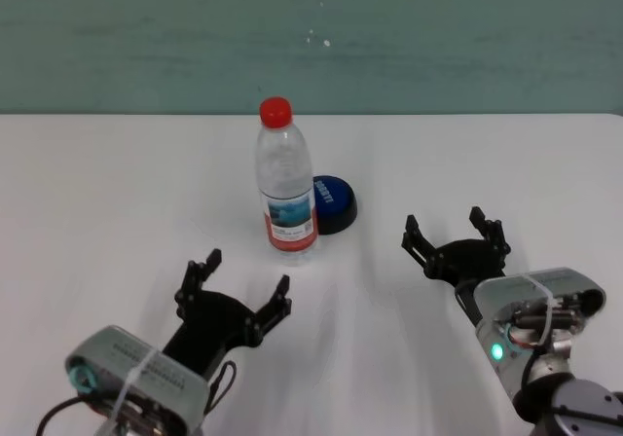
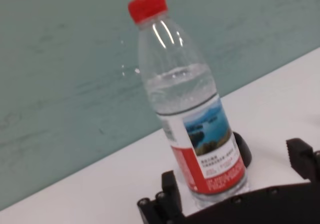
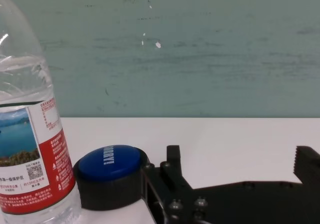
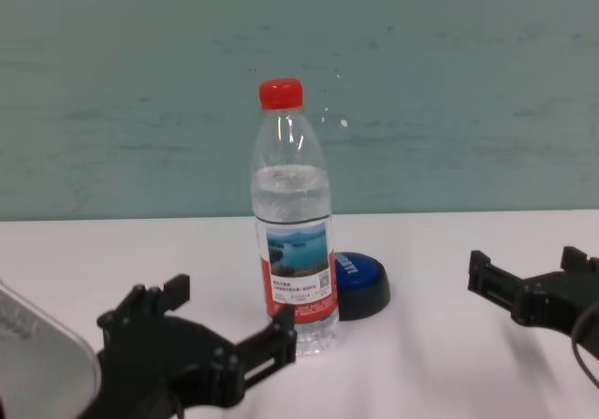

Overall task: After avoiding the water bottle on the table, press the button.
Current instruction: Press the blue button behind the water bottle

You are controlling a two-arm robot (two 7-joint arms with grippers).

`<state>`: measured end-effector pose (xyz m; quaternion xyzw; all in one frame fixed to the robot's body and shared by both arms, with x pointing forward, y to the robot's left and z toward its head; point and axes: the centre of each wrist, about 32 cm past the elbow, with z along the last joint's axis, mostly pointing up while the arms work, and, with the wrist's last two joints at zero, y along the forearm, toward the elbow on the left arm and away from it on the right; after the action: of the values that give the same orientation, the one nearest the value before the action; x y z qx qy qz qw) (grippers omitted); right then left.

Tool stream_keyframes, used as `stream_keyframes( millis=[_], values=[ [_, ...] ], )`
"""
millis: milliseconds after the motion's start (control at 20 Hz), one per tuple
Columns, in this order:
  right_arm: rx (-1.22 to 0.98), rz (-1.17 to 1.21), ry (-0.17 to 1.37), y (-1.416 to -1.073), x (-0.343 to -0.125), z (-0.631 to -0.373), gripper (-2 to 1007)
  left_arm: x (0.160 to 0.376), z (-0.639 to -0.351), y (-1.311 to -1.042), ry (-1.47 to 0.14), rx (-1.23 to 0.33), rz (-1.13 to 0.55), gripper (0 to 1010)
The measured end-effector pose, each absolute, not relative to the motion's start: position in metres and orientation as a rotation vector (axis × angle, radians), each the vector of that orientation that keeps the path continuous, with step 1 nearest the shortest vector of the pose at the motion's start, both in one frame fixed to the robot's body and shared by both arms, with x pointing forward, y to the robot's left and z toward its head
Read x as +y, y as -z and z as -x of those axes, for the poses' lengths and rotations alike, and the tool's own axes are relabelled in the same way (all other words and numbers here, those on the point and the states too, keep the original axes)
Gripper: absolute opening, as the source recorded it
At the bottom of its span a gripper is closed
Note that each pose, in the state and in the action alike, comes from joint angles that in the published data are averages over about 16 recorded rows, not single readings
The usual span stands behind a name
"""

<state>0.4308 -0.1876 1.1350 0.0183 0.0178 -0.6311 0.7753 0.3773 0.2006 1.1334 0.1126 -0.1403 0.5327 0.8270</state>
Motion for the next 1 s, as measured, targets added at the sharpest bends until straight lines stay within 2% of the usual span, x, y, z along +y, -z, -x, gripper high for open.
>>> stream_keyframes(
  millis=[500,1000],
  values=[
    [0.039,-0.040,1.366,-1.135,-0.188,-0.431,1004,0.207,-0.352,-1.130,-1.116,-0.283,-0.228,1000],
    [0.039,-0.040,1.366,-1.135,-0.188,-0.431,1004,0.224,-0.337,-1.124,-1.146,-0.267,-0.177,1000]
  ],
)
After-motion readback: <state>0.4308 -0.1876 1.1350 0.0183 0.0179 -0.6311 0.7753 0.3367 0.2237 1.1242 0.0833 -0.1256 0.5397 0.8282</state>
